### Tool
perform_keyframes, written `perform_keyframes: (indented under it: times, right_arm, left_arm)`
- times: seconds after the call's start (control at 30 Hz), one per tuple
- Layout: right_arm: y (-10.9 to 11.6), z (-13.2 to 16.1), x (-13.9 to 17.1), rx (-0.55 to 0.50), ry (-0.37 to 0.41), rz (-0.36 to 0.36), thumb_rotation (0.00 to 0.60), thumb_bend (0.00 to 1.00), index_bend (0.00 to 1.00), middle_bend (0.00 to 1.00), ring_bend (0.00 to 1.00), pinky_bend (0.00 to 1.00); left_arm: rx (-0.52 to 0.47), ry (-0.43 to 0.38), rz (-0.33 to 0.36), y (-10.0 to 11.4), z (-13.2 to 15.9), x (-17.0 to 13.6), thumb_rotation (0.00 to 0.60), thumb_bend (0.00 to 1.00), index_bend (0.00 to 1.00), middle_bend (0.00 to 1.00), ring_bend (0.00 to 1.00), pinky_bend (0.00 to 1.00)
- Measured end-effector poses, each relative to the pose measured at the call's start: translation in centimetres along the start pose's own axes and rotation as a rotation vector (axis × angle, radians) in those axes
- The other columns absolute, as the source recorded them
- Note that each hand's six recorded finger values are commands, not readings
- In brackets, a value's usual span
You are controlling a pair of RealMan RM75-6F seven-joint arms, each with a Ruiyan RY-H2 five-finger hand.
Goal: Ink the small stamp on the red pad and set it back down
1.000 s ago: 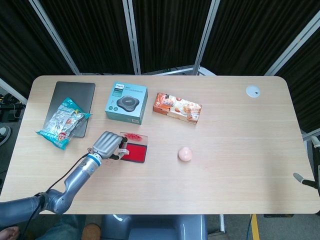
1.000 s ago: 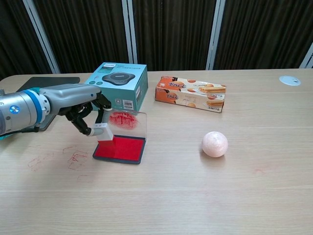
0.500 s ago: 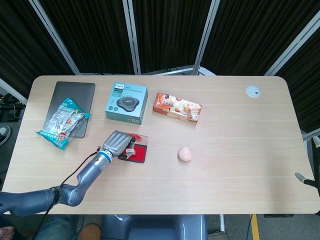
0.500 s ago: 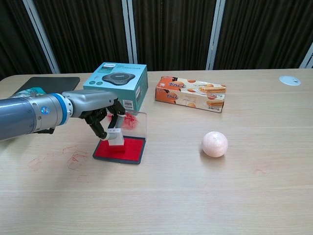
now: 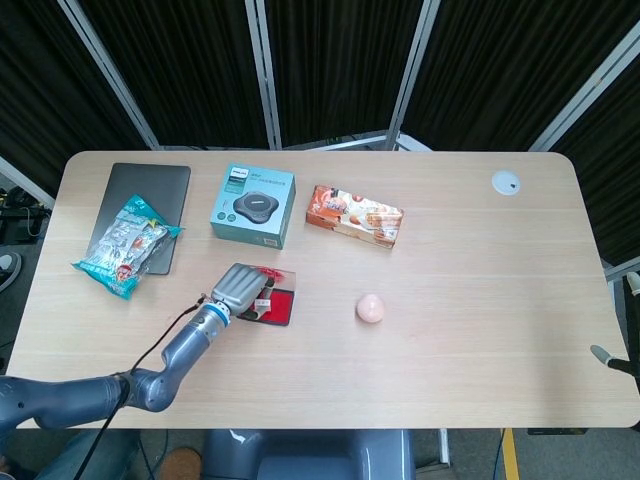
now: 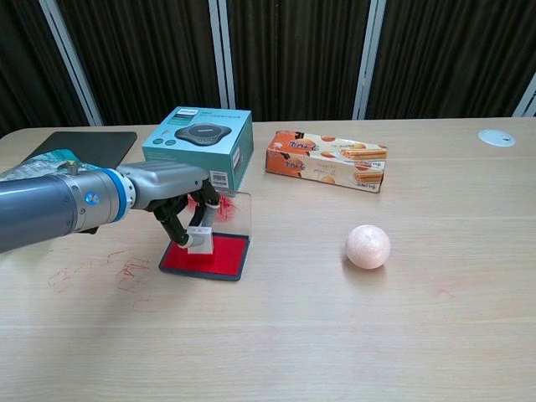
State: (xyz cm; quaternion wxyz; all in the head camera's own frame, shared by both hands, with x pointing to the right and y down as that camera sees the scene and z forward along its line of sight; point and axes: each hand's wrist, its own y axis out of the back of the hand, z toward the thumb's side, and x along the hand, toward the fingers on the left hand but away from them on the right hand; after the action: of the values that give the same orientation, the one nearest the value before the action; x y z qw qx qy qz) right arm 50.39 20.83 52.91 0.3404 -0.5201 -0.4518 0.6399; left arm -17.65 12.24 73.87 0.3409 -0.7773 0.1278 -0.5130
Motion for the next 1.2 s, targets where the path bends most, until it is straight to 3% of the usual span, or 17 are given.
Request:
perform_keyframes:
  times: [0.6, 1.2]
  right_arm:
    - [0.0, -0.1, 0.0, -0.004, -0.002, 0.001, 0.600, 0.00, 0.00, 0.00, 0.00, 0.00]
    - [0.2, 0.2, 0.3, -0.011, 0.009, -0.003, 0.600, 0.00, 0.00, 0.00, 0.00, 0.00]
  left_arm:
    - [-0.001, 0.018, -0.005, -0.4, -0.3, 0.1, 0.600, 0.39, 0.59, 0.57, 0.78, 0.93]
    - [-0.044, 0.035, 0.053, 2.8, -2.5, -2.6, 0.600, 0.39, 0.60, 0.57, 0.77, 0.93]
